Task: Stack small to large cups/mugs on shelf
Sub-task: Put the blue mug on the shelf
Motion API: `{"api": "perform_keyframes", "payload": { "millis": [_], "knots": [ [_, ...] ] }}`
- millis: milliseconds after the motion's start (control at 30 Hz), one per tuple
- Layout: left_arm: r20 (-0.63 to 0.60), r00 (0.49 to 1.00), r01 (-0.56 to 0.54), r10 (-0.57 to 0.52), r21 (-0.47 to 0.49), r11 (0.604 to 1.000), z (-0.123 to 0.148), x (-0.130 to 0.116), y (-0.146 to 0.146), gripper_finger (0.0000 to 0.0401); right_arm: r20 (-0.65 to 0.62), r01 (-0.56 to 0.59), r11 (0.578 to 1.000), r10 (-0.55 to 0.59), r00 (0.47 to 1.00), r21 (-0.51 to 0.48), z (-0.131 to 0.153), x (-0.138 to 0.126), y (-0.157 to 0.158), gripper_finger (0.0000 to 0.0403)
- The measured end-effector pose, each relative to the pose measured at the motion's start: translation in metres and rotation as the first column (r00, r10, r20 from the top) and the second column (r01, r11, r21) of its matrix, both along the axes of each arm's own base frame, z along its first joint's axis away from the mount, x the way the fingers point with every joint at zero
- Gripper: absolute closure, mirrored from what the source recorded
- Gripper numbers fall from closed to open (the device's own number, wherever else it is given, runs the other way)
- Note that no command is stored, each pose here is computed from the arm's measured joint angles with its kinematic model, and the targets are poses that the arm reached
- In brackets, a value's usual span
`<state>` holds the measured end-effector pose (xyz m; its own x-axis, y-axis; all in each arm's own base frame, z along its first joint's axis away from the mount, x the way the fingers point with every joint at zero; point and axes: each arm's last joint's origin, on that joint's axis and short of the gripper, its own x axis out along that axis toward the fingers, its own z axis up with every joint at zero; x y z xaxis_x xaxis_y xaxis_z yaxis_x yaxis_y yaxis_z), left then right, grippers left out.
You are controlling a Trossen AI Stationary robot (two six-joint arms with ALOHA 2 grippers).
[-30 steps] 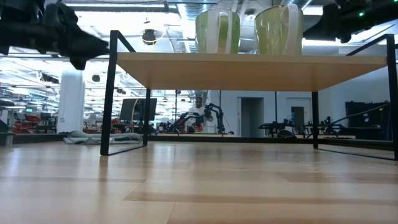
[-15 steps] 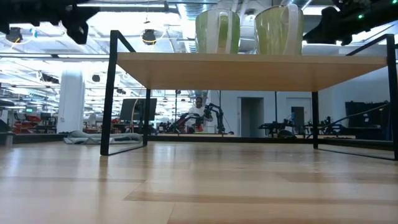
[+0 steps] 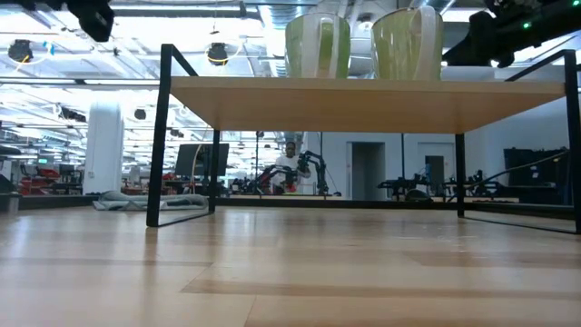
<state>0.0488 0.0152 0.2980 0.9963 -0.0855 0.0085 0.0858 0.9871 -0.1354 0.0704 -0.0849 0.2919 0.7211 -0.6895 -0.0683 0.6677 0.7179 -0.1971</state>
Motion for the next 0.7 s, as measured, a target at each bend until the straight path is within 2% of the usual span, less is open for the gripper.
{"api": "perform_keyframes", "payload": {
  "millis": [200, 367, 500, 600, 700],
  "knots": [
    [-0.155, 0.985, -0.084, 0.076, -0.043, 0.996, 0.0, -0.013, -0.009, 0.0276, 0.018, 0.003, 1.0, -0.003, 1.0, 0.017, 0.0, 0.0, 0.0, 0.0182],
    [-0.209, 0.975, -0.091, 0.071, -0.089, 0.992, 0.0, -0.018, -0.013, 0.0276, 0.025, 0.005, 1.0, -0.006, 1.0, 0.026, 0.0, 0.0, -0.001, 0.0182],
    [-0.238, 0.969, -0.091, 0.069, -0.08, 0.993, -0.001, -0.02, -0.015, 0.0278, 0.019, 0.01, 0.999, -0.011, 1.0, 0.047, -0.001, 0.003, -0.004, 0.0182],
    [-0.305, 0.946, -0.136, 0.109, -0.069, 0.988, -0.006, -0.024, -0.017, 0.0286, 0.018, 0.043, 0.996, -0.045, 0.999, 0.082, -0.004, 0.005, -0.008, 0.0182],
    [-0.405, 0.898, -0.22, 0.172, -0.075, 0.973, -0.015, -0.027, -0.017, 0.0299, -0.004, 0.084, 0.991, -0.084, 0.996, 0.1, -0.007, 0.007, -0.013, 0.0182]
  ]
}}
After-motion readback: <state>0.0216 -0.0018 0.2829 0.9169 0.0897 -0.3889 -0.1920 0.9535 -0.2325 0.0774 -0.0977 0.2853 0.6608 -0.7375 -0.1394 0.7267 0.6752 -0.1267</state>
